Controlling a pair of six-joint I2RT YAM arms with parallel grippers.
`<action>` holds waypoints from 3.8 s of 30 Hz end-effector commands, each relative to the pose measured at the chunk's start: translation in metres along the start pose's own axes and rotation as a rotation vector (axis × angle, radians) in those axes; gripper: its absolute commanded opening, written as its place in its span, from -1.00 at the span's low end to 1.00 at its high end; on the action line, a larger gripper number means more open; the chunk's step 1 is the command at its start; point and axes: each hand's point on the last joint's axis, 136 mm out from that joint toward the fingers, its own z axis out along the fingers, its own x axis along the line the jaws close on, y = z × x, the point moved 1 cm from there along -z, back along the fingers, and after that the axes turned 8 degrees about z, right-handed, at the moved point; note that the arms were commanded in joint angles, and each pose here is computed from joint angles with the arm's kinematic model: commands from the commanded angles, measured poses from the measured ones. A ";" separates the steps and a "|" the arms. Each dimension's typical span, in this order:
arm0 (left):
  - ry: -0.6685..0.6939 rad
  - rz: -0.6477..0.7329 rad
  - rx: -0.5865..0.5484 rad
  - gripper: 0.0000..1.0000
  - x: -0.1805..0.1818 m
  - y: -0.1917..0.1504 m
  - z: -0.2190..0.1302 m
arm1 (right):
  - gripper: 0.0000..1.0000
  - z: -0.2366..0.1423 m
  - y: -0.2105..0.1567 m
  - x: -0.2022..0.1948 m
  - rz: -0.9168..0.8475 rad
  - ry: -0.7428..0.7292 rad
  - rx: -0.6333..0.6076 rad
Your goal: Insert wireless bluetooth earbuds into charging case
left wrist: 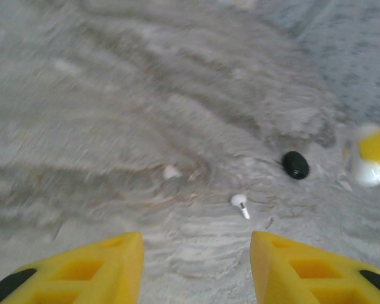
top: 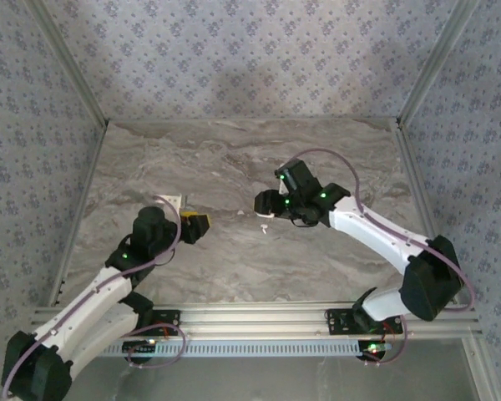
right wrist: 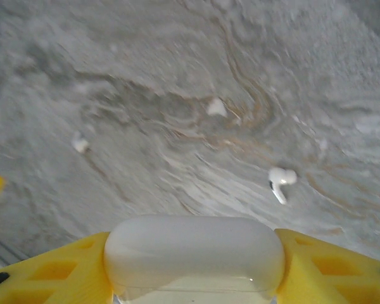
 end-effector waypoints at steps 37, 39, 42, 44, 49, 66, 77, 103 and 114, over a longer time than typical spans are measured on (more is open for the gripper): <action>-0.286 0.473 -0.381 0.05 -0.103 0.075 0.008 | 0.17 -0.028 -0.019 0.110 -0.081 0.491 -0.088; -0.291 0.468 -0.388 0.05 -0.104 0.077 0.007 | 0.17 -0.027 -0.020 0.110 -0.081 0.488 -0.083; -0.306 0.465 -0.396 0.03 -0.108 0.079 0.006 | 0.17 -0.025 -0.022 0.108 -0.082 0.482 -0.078; -0.316 0.468 -0.395 0.00 -0.109 0.079 0.006 | 0.17 -0.024 -0.023 0.108 -0.082 0.479 -0.076; -0.342 0.468 -0.392 -0.23 -0.113 0.079 0.006 | 0.17 -0.024 -0.023 0.108 -0.091 0.478 -0.077; -0.529 0.550 -0.353 -0.59 -0.131 0.054 0.004 | 0.55 -0.089 0.000 0.085 -0.468 0.481 -0.225; -0.758 0.598 -0.370 -0.63 -0.159 0.059 -0.009 | 0.32 -0.121 -0.039 0.065 -1.132 0.607 -0.102; -0.848 0.626 -0.388 -0.63 -0.175 0.070 -0.019 | -0.10 -0.103 -0.053 0.080 -1.312 0.747 -0.002; -0.831 0.623 -0.371 -0.60 -0.173 0.067 -0.017 | -0.62 -0.102 -0.055 0.080 -1.319 0.749 0.005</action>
